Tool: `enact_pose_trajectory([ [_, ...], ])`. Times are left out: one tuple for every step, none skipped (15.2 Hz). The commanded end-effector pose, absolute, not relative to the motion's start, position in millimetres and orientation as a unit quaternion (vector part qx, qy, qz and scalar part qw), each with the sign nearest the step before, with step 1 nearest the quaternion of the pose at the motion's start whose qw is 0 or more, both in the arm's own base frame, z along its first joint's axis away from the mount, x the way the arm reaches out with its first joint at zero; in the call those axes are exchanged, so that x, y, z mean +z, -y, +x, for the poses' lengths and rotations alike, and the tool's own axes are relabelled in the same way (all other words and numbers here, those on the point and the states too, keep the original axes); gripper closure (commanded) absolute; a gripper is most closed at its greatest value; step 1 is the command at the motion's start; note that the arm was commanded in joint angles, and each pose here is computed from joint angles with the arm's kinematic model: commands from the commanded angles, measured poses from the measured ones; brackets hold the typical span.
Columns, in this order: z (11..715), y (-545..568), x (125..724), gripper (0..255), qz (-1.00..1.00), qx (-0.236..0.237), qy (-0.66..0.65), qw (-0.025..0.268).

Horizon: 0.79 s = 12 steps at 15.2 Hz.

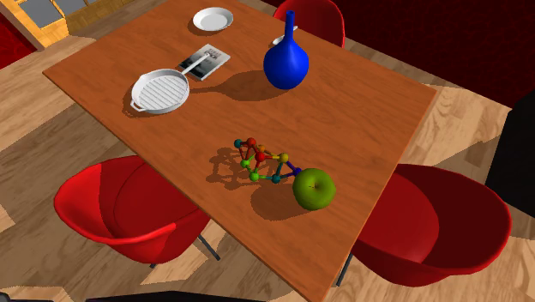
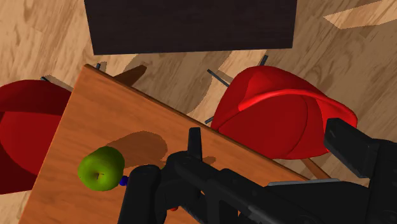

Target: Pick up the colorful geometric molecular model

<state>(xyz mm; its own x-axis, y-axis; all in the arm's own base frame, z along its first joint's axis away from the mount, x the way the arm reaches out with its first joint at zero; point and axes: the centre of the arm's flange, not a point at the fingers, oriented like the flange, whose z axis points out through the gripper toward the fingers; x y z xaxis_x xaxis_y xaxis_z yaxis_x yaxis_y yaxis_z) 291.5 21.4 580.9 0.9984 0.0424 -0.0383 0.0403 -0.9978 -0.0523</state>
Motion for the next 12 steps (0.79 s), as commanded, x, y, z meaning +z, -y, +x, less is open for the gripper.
enact_pose_trajectory([
  [291.5,-21.4,580.9,0,-0.999,0.02,0.021,0.026],
  [301.8,-16.3,573.1,0,-0.999,0.022,0.023,0.027],
  [312.1,-11.4,565.3,0,-0.999,0.023,0.025,0.029],
  [322.4,-6.5,557.4,0,-0.999,0.025,0.027,0.031],
  [332.6,-1.7,549.4,0,-0.999,0.027,0.03,0.033],
  [342.9,3.1,541.5,0,-0.998,0.029,0.032,0.034],
  [353.2,7.7,533.4,0,-0.998,0.031,0.034,0.036],
  [363.4,12.3,525.3,0,-0.998,0.032,0.036,0.038],
  [373.7,16.8,517.2,0,-0.998,0.034,0.038,0.04],
  [383.9,21.3,509.0,0,-0.998,0.036,0.041,0.041],
  [394.1,25.6,500.7,0,-0.997,0.038,0.043,0.043],
  [404.3,29.9,492.4,0,-0.997,0.04,0.045,0.045],
])
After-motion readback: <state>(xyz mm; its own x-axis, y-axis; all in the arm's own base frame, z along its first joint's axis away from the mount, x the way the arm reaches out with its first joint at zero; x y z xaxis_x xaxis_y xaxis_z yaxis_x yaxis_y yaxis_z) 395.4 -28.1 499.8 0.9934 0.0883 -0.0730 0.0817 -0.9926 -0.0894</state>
